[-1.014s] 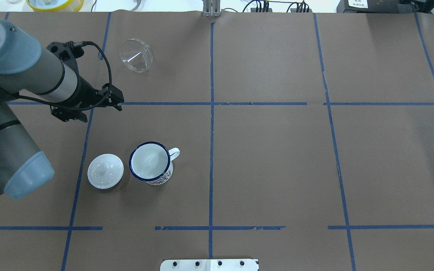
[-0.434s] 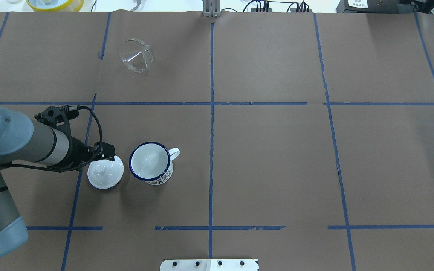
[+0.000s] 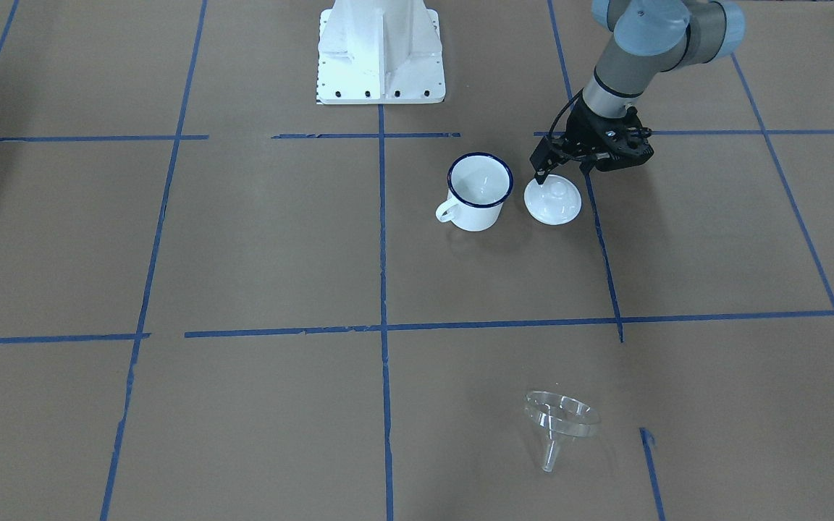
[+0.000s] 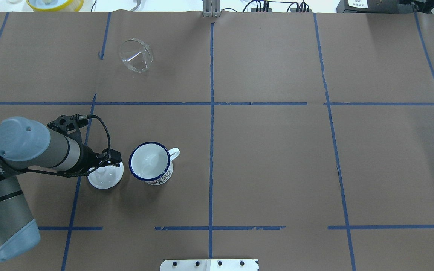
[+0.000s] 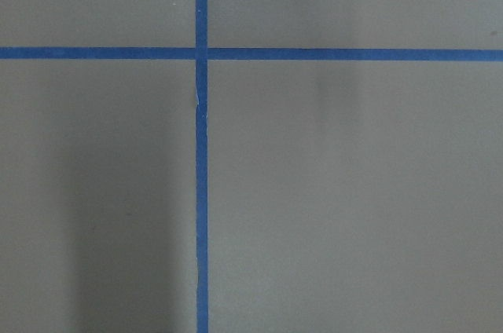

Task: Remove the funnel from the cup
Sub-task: 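Move the left gripper down onto the knob of the white lid, then grasp the lid knob with the left gripper and lift it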

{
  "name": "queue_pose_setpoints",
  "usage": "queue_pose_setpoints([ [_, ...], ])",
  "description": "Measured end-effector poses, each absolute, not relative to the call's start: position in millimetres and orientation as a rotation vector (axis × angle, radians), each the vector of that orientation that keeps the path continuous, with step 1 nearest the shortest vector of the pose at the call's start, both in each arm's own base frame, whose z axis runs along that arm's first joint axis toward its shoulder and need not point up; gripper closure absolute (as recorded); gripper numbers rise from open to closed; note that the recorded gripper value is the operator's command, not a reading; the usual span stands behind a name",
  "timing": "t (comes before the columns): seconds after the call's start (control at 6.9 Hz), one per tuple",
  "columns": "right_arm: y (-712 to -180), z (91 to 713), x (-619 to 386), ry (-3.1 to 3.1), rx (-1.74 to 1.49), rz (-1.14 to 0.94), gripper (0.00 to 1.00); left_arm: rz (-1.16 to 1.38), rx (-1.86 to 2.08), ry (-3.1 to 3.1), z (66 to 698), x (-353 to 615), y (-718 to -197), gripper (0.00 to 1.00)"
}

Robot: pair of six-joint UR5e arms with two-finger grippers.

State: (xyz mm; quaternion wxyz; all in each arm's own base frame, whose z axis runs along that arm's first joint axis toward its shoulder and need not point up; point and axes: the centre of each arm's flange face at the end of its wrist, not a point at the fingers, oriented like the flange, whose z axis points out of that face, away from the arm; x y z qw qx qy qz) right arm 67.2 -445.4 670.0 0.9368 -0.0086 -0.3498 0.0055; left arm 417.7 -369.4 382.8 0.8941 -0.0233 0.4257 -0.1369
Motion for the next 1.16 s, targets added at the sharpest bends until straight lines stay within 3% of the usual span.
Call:
queue_pose_setpoints([
  [0.29,-445.4,670.0,67.1,-0.715,-0.018,0.011,0.00,-0.291,-0.067,0.829,381.9,427.1,-374.4,0.17],
  [0.43,-445.4,670.0,67.2,-0.715,-0.018,0.011,0.00,-0.292,-0.072,0.810,380.1,426.0,-373.6,0.30],
  [0.58,-445.4,670.0,67.2,-0.715,-0.018,0.011,0.00,-0.292,-0.074,0.802,378.9,425.2,-373.2,0.53],
  [0.87,-445.4,670.0,67.1,-0.715,-0.018,0.011,0.00,-0.291,-0.074,0.802,376.8,424.6,-372.9,0.79],
  [1.01,-445.4,670.0,67.2,-0.715,-0.018,0.011,0.00,-0.291,-0.073,0.804,375.5,423.8,-372.8,0.96],
  [1.16,-445.4,670.0,67.2,-0.715,-0.018,0.011,0.00,-0.293,-0.071,0.807,373.7,421.8,-373.5,1.00],
])
